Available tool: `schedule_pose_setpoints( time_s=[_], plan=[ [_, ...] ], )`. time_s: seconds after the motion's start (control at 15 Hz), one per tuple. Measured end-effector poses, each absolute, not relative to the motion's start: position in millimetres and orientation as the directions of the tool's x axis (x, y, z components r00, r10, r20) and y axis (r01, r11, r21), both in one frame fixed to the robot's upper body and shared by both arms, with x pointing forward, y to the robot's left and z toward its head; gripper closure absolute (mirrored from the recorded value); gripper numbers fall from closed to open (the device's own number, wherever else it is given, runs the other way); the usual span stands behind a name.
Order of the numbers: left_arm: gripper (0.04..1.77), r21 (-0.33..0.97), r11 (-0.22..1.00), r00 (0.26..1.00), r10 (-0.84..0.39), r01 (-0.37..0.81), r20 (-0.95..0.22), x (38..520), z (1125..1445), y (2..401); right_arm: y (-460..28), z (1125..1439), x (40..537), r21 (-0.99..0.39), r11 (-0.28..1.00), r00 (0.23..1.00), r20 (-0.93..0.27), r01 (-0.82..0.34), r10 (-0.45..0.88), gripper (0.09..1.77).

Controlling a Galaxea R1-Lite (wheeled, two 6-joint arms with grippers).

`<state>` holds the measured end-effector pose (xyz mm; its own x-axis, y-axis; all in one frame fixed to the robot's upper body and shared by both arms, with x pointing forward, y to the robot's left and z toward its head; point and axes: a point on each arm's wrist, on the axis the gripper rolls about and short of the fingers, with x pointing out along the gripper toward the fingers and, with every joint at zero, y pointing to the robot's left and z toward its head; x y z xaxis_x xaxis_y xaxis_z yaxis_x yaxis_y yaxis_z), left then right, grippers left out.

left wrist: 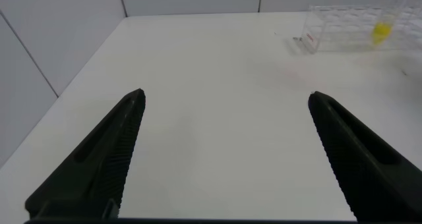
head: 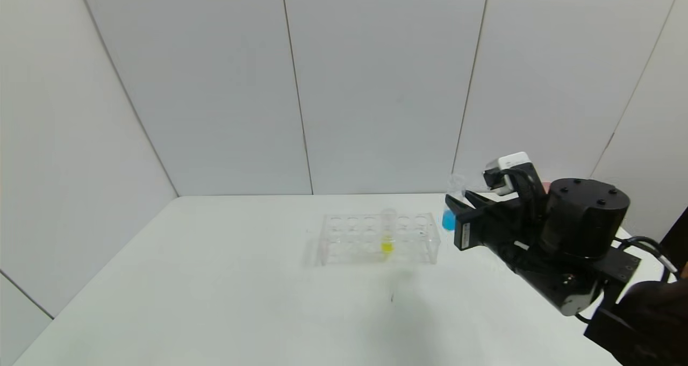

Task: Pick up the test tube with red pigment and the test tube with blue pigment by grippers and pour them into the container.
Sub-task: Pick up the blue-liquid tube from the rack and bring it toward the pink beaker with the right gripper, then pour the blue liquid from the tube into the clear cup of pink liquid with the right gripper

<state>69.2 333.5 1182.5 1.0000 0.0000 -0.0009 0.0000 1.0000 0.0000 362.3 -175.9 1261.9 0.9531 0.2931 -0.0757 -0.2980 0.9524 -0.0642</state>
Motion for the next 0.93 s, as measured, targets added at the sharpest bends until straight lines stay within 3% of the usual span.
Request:
schedule_pose_setpoints(
  time_s=[0.27, 0.93],
  plan=[
    [0.05, 0.000, 1.000, 1.000, 0.000, 0.000, -0.001, 69.2, 1182.5, 333.5, -221.4, 1270.9, 344.0, -0.006, 0.937, 0.926, -0.150, -0.350, 0.345, 1.38],
    [0.05, 0.000, 1.000, 1.000, 0.000, 0.000, -0.001, 69.2, 1182.5, 333.5, -373.4, 1294.7, 337.5, 0.064, 0.950, 0.927, -0.210, -0.305, 0.312, 1.38]
  ],
)
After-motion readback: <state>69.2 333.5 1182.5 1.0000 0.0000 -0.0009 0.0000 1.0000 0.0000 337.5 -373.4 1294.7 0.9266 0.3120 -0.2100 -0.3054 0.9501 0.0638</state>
